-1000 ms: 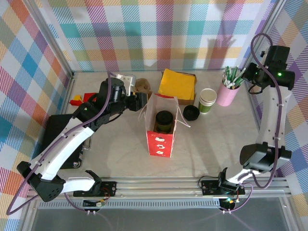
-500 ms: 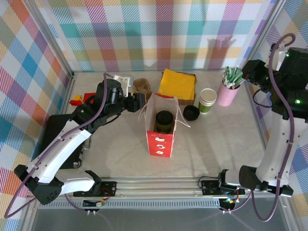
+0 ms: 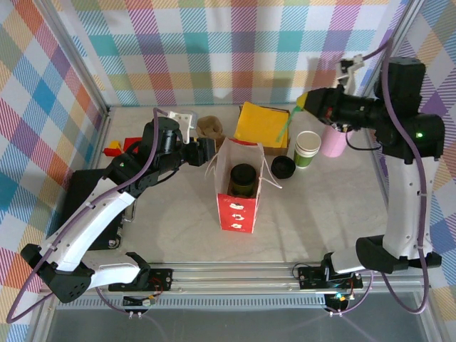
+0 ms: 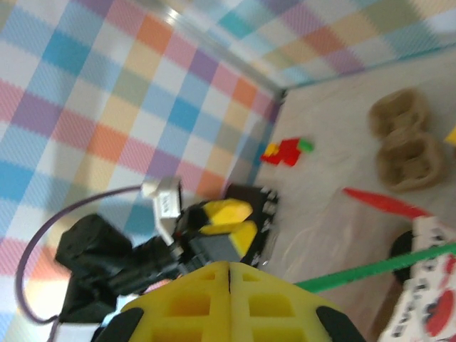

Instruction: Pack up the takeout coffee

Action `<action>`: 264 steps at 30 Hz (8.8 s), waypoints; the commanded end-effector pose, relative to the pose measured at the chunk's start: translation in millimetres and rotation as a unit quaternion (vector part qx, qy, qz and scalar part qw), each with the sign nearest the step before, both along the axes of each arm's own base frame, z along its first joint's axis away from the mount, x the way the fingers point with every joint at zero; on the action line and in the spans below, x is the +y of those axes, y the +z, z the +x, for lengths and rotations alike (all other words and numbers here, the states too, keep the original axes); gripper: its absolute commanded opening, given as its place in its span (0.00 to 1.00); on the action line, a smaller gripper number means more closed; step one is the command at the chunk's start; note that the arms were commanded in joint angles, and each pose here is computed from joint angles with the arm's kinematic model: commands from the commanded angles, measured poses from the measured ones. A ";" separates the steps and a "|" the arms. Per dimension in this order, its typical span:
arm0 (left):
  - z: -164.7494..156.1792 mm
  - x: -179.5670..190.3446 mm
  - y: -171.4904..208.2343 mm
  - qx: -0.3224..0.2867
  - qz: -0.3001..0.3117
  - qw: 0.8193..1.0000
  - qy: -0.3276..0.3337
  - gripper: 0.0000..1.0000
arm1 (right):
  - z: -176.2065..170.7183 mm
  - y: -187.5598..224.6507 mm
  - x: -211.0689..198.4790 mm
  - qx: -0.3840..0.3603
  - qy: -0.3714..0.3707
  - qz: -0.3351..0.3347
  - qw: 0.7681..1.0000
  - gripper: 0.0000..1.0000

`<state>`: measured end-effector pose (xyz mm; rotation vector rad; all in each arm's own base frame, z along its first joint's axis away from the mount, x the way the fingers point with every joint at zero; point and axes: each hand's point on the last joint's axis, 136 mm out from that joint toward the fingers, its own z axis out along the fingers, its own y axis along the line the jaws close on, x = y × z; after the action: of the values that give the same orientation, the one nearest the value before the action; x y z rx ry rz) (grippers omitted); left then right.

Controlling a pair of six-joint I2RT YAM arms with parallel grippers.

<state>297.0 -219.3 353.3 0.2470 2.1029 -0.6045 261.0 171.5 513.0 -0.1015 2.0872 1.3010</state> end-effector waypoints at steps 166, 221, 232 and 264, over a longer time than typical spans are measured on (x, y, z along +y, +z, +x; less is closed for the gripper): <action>-22.5 23.2 2.6 0.008 0.012 1.000 0.012 0.55 | 238.9 -152.9 46.6 0.012 -0.180 -0.231 0.956 0.01; -39.8 -31.4 -64.5 0.139 -0.056 0.986 -0.078 0.45 | -19.0 -278.3 92.7 0.179 -0.084 -0.422 0.885 0.00; -38.4 -27.4 -76.3 0.143 -0.039 0.987 -0.070 0.45 | -21.1 -307.9 80.7 0.190 -0.078 -0.527 0.825 0.00; -41.0 -2.0 -40.4 0.084 -0.034 0.995 -0.035 0.45 | 2.2 -215.7 145.2 0.082 -0.048 -0.331 0.939 0.42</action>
<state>260.4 -228.0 292.4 0.2317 2.2911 -0.7722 258.6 300.9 298.1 -0.1737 2.5850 0.4318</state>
